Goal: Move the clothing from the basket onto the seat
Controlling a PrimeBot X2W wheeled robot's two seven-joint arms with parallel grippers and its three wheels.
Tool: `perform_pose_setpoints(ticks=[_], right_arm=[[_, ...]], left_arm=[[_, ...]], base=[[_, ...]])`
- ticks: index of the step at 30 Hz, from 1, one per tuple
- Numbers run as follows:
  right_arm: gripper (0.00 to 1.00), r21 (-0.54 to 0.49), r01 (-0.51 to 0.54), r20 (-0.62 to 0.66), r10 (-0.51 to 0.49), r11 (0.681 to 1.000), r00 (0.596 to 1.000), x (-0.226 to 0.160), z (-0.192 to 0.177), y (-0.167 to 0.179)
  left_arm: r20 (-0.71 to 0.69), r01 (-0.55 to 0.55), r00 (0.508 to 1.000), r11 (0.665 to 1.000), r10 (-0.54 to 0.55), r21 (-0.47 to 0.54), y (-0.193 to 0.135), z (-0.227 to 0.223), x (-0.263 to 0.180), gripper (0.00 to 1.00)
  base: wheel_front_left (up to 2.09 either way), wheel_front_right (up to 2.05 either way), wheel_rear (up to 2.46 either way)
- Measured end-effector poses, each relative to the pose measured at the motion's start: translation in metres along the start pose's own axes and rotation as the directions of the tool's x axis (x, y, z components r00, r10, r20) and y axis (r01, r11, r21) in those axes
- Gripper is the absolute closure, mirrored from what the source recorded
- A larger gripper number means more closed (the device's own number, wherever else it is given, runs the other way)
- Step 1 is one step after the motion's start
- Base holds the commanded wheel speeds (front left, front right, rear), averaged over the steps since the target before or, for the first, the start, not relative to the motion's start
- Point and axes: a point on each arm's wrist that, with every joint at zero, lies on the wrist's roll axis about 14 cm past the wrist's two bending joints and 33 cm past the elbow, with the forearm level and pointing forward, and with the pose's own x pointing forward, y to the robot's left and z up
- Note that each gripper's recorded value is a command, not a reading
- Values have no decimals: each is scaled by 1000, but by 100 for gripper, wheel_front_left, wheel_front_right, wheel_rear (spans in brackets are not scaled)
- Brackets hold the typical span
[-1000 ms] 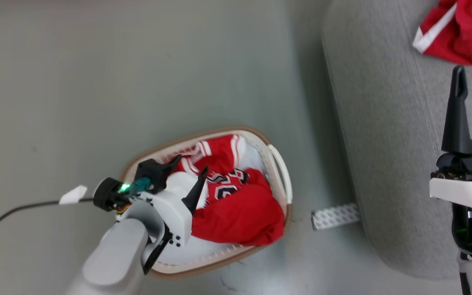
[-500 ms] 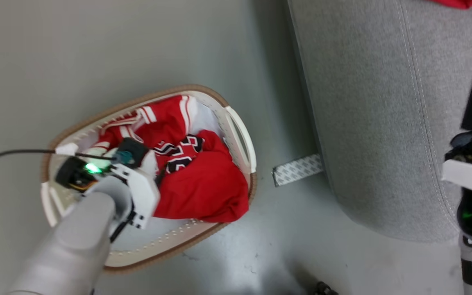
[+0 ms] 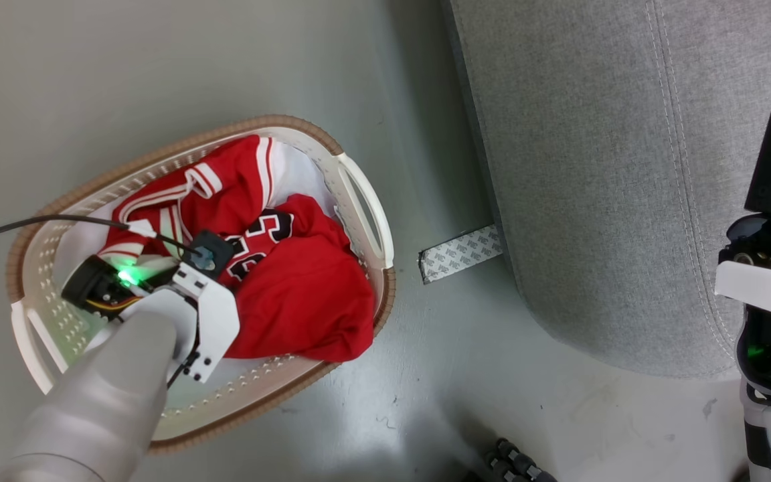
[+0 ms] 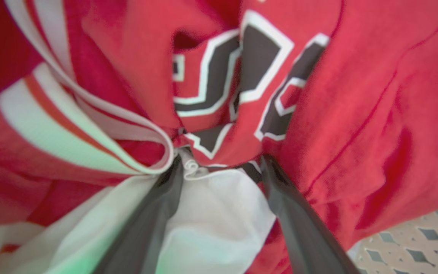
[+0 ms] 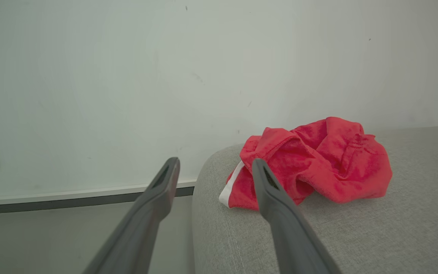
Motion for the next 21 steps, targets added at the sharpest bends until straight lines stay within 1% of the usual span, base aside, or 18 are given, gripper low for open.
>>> perform_pose_setpoints(ticks=[2,4,6,10,15,18,21], right_arm=[[0,2,-1,-3,1,1000,1000,0,-1,1],[0,4,-2,-4,2,1000,1000,-1,0,1],[0,7,-3,-1,3,1000,1000,-1,1,2],[0,4,-4,22,4,1000,1000,-1,11,1],[0,4,-17,74,17,1000,997,-2,34,6],[0,5,-24,114,23,1000,993,-5,52,8],[0,2,-29,148,28,1000,989,-11,69,10]], left_arm=[[-21,0,1000,1000,0,8,-1,-3,-1,0],[-26,-2,1000,1000,2,10,0,-3,-1,100],[-15,-10,1000,1000,10,5,2,0,-4,100],[49,-20,999,1000,20,-9,1,17,-13,100],[144,-35,989,999,39,-27,-6,43,-36,100],[219,-41,975,998,49,-42,-15,63,-55,100],[312,-50,948,997,64,-52,-23,90,-78,100]], base=[[0,0,0],[0,0,0],[0,0,0],[0,0,0],[0,0,0],[0,0,0],[0,0,0]])
